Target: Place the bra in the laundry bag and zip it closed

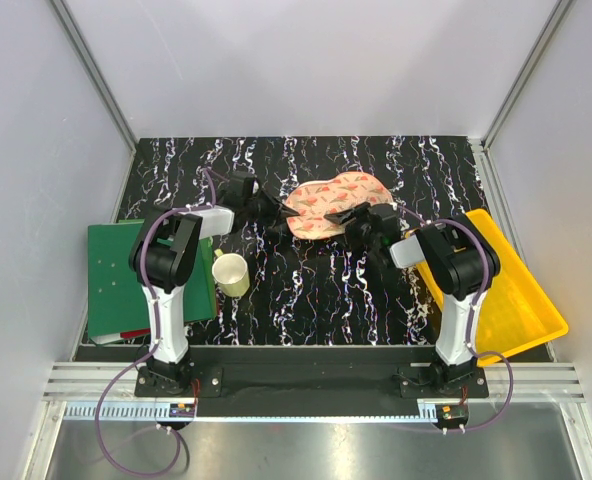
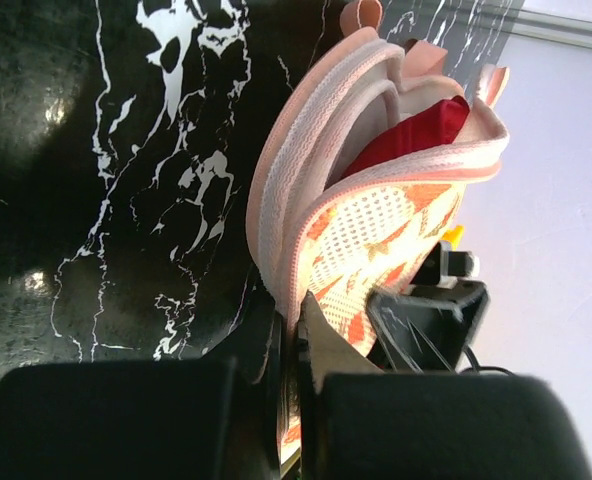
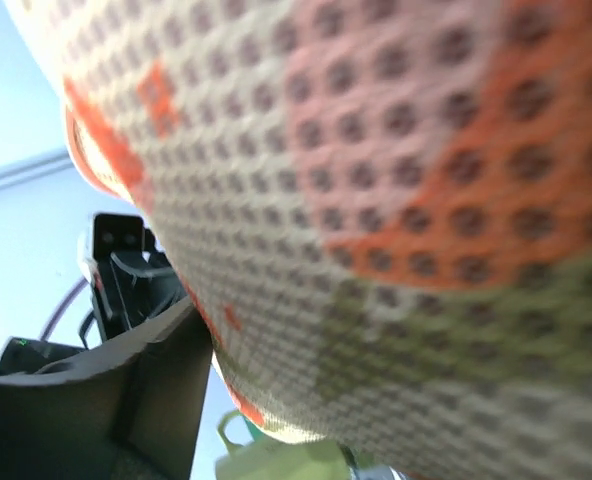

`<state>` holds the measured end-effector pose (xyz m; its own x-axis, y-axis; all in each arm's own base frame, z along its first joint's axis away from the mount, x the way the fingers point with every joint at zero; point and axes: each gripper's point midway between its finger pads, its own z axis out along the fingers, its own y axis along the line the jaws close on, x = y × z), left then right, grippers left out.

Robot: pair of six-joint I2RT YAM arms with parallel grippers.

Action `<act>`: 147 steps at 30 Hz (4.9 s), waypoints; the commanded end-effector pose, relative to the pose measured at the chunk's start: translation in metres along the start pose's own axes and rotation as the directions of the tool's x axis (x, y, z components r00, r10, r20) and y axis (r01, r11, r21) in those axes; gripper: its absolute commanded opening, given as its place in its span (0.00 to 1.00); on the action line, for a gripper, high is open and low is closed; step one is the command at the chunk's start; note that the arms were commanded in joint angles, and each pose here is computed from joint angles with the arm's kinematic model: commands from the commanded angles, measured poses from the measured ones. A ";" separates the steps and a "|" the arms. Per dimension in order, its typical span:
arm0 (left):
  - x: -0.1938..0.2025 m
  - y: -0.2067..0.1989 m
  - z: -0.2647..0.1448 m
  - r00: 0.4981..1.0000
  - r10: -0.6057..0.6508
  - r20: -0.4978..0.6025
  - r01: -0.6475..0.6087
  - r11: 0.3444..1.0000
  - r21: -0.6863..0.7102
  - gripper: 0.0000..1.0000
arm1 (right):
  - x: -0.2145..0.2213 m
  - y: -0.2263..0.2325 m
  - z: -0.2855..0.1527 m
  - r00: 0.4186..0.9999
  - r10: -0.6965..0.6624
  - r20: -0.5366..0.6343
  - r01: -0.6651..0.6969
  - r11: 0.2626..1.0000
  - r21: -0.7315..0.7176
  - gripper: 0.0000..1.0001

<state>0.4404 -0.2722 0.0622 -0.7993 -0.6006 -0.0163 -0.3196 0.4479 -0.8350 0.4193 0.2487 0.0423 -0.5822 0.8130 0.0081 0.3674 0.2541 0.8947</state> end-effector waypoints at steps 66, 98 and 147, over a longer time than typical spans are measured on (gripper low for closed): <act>0.082 -0.017 -0.076 0.497 0.796 0.346 -0.816 0.565 -0.126 0.63 | 0.004 0.032 0.008 0.914 0.403 -0.053 -0.401 0.915 0.041 0.00; 0.042 -0.024 -0.016 0.506 0.831 0.231 -0.777 0.555 -0.297 0.24 | 0.011 0.039 -0.005 0.864 0.495 -0.096 -0.494 0.869 0.035 0.00; 0.133 -0.006 0.001 0.783 0.618 -0.071 -0.603 0.782 0.156 0.00 | -0.009 0.011 -0.068 0.972 -0.119 -0.202 0.143 0.984 0.109 0.76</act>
<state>0.3404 -0.3369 0.0492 -0.8543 -0.1183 -0.5061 0.2934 0.6940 -0.6575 0.3784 0.1962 0.0474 -0.7472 0.6607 0.0716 0.4647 0.4423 0.7671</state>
